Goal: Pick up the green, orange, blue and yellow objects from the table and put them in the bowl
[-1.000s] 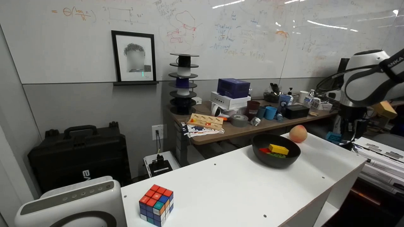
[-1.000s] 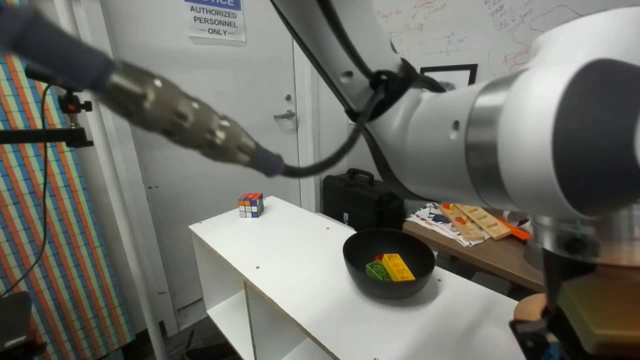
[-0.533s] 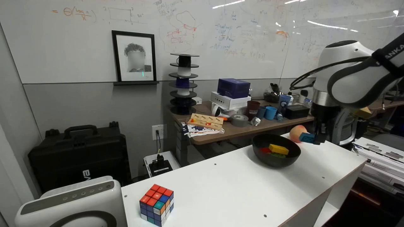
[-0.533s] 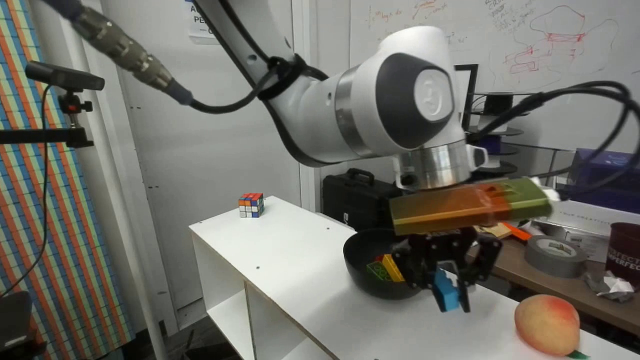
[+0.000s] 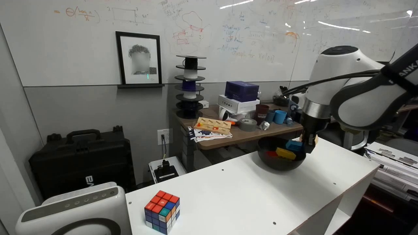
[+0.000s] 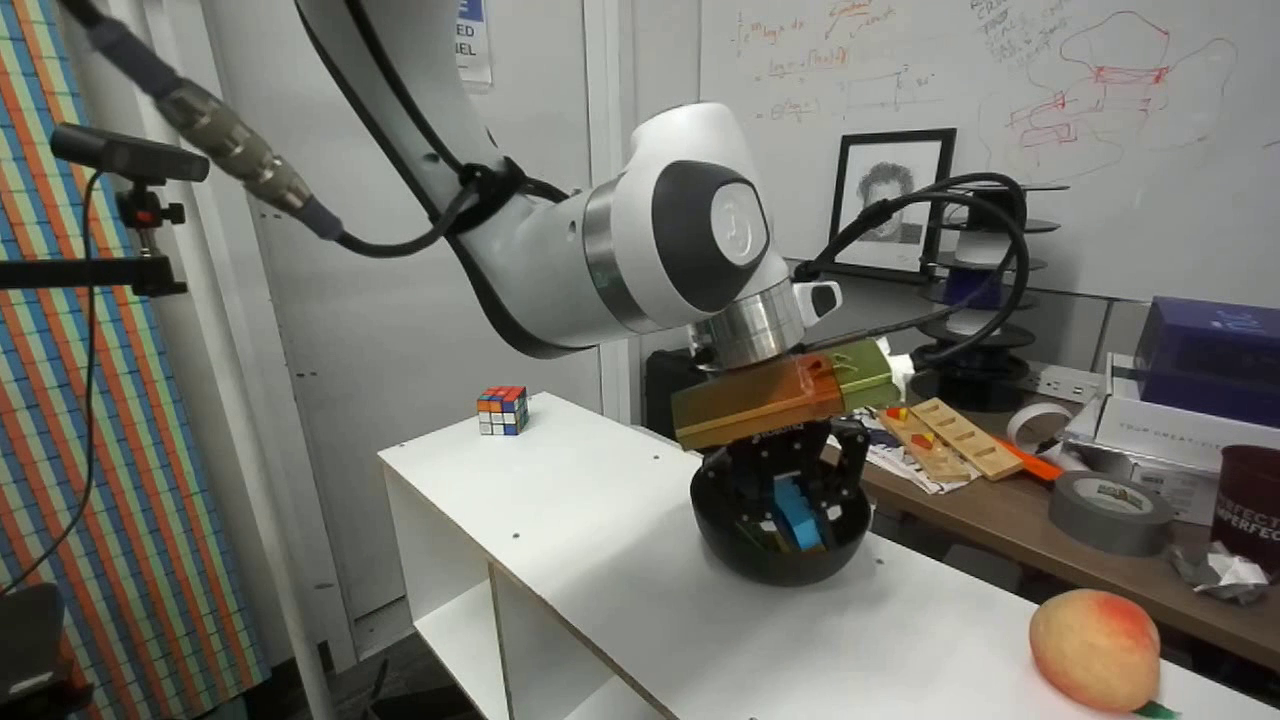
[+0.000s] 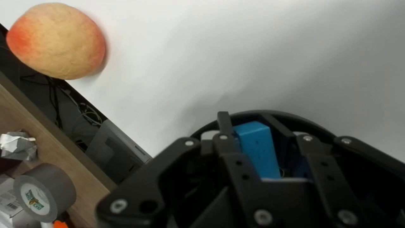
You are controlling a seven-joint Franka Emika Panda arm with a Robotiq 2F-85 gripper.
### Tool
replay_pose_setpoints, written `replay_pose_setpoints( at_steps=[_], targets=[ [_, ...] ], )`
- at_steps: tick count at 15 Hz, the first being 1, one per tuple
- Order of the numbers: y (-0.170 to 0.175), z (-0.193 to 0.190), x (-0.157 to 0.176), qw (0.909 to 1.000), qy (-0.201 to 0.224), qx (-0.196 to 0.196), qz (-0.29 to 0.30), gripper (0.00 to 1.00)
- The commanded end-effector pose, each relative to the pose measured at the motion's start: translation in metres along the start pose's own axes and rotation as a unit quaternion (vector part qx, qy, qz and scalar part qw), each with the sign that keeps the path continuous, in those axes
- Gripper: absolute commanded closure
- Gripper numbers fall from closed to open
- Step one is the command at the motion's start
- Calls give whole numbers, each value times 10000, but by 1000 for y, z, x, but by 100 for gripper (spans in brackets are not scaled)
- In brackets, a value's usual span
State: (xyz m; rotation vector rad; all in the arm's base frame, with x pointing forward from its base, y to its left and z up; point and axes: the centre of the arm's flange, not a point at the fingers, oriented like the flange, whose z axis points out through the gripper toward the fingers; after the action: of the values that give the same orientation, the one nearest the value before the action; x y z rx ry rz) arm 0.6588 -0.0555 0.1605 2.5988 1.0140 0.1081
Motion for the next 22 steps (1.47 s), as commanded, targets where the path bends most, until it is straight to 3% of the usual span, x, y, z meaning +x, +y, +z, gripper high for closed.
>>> replay_pose_setpoints(
  at_steps=[1,2,8,10,12,16,18,22],
  targets=[
    [-6,-3,0,9996,168,-158,153,46],
    [-6,-4,-2,9996,173,-136,164,45],
    [-15,-23,-14,9994,170,111,277,1],
    [-21,-39,-23,9991,-80,390,153,0],
    [-27,-62,-28,9968,-163,647,434,0],
    [-29,-131,-31,9891,744,586,1132,0],
    [-29,-163,-38,9848,931,655,1308,0],
    [-29,-197,-67,9658,464,868,2399,0]
  ],
)
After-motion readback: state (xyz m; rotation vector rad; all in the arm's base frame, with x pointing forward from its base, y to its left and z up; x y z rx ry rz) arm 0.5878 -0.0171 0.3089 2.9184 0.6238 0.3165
